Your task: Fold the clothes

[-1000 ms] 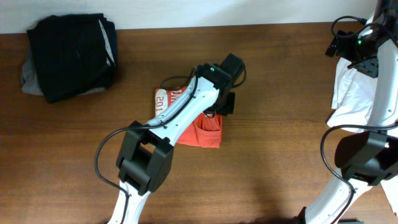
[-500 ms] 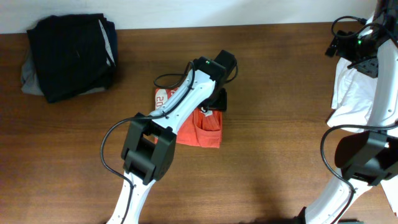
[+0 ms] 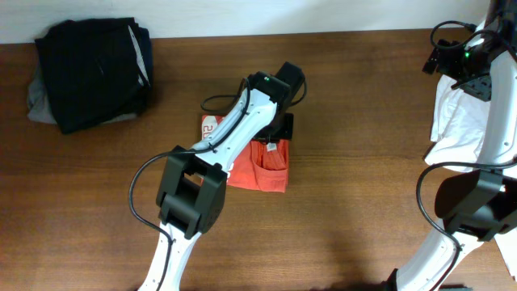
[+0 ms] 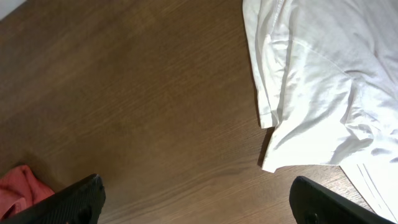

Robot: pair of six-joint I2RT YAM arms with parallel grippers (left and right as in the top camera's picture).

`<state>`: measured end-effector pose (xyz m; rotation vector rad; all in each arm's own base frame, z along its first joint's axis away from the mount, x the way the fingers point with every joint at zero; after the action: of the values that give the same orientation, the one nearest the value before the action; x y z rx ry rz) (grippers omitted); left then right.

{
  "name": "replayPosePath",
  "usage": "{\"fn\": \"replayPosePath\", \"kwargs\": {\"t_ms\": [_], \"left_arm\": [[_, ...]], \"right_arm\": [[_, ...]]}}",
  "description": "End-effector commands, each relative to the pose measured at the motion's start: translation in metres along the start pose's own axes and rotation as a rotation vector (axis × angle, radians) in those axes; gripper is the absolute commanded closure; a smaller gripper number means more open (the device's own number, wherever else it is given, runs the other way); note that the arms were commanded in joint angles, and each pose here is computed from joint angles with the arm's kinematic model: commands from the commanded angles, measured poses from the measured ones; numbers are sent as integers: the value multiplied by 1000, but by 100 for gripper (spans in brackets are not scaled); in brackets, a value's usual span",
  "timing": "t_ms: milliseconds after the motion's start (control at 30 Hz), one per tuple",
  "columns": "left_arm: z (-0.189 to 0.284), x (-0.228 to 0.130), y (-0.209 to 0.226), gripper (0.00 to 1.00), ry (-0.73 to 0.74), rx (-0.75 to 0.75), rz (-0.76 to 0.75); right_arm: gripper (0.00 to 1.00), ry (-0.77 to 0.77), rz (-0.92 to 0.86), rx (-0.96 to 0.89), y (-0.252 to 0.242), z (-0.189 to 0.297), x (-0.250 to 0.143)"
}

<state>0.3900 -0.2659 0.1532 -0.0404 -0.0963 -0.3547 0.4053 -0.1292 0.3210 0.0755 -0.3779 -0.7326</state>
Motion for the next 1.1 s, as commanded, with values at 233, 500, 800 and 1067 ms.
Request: {"fn": "replayPosePath", "kwargs": {"t_ms": [233,500,800,1067], "left_arm": [[-10,-1,-62,99,-30,-157,-114],[-31,-7,-83,46,4,-156,-156],[103,-7,-76,24,-132,-197,-203],[60,7,22,23,-7,-38,22]], "right_arm": [[2,-9,1,5,-1,3,2],[2,-9,1,5,-1,3,2],[2,-9,1,5,-1,3,2],[2,-9,1,5,-1,3,2]]}}
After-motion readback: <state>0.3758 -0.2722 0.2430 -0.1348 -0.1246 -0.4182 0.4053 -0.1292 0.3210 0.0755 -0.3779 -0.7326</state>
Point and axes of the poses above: each gripper's point midway between its finger pads, its own z axis back along the fingers, its own y axis along the line the jaws close on, x = y × z, the point moved 10 cm from there along z, back along the fingers, and after that the axes turned 12 degrees about -z, right-handed, at the moved point
